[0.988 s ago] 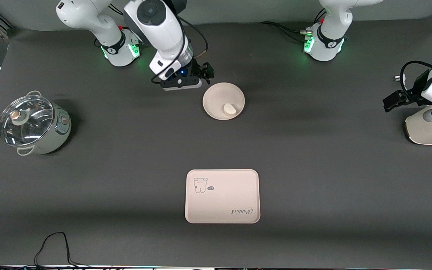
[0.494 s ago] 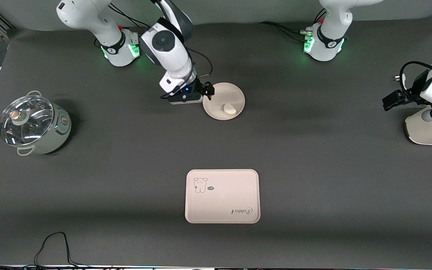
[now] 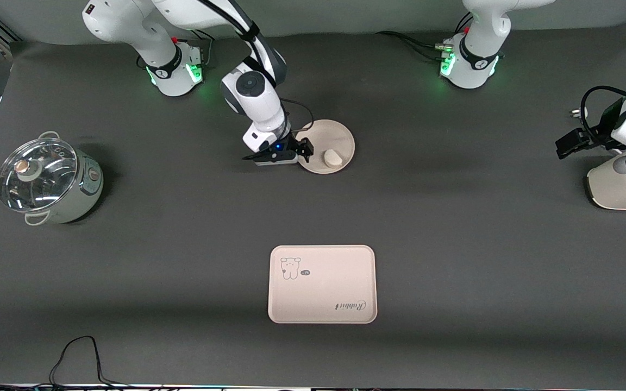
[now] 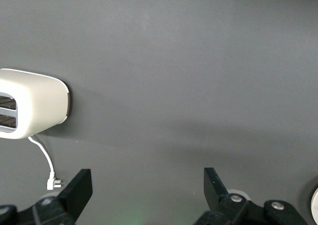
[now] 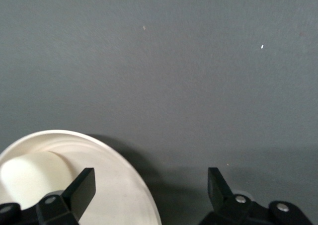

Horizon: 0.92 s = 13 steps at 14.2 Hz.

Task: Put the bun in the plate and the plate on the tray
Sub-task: 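Close the right gripper on the plate rim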

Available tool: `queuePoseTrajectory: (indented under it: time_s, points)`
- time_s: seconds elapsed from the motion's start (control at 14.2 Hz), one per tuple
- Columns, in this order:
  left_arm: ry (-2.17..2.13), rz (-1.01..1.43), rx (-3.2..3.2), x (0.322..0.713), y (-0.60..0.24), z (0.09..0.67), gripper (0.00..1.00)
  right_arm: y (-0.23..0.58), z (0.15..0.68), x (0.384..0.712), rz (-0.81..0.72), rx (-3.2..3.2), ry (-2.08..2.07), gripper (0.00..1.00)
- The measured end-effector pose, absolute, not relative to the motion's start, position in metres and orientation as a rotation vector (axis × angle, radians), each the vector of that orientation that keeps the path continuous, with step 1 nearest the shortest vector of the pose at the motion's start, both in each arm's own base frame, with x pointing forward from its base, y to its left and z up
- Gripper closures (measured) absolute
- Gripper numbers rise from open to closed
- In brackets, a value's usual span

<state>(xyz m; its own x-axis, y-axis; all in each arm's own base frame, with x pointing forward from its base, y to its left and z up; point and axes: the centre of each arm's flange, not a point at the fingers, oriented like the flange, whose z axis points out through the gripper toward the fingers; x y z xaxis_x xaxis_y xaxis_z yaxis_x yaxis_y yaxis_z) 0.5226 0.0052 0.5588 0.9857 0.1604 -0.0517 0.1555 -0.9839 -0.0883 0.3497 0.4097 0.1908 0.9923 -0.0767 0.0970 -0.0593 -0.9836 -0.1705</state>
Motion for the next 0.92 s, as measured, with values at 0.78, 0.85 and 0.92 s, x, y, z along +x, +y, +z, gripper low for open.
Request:
queuePoseTrajectory:
  time_s: [0.78, 0.85, 0.92]
  points:
    - [-0.237, 0.132, -3.042, 0.5184, 0.0024, 0.5625, 0.00, 0.4118, 0.1839, 0.3395, -0.137, -2.978, 0.115, 0.33]
    - [-0.236, 0.136, -3.042, 0.5181, 0.0019, 0.5623, 0.00, 0.4119, 0.1840, 0.3395, -0.137, -2.978, 0.115, 0.43]
    - [-0.235, 0.142, -3.041, 0.5177, 0.0015, 0.5620, 0.00, 0.4120, 0.1844, 0.3396, -0.138, -2.977, 0.115, 0.56]
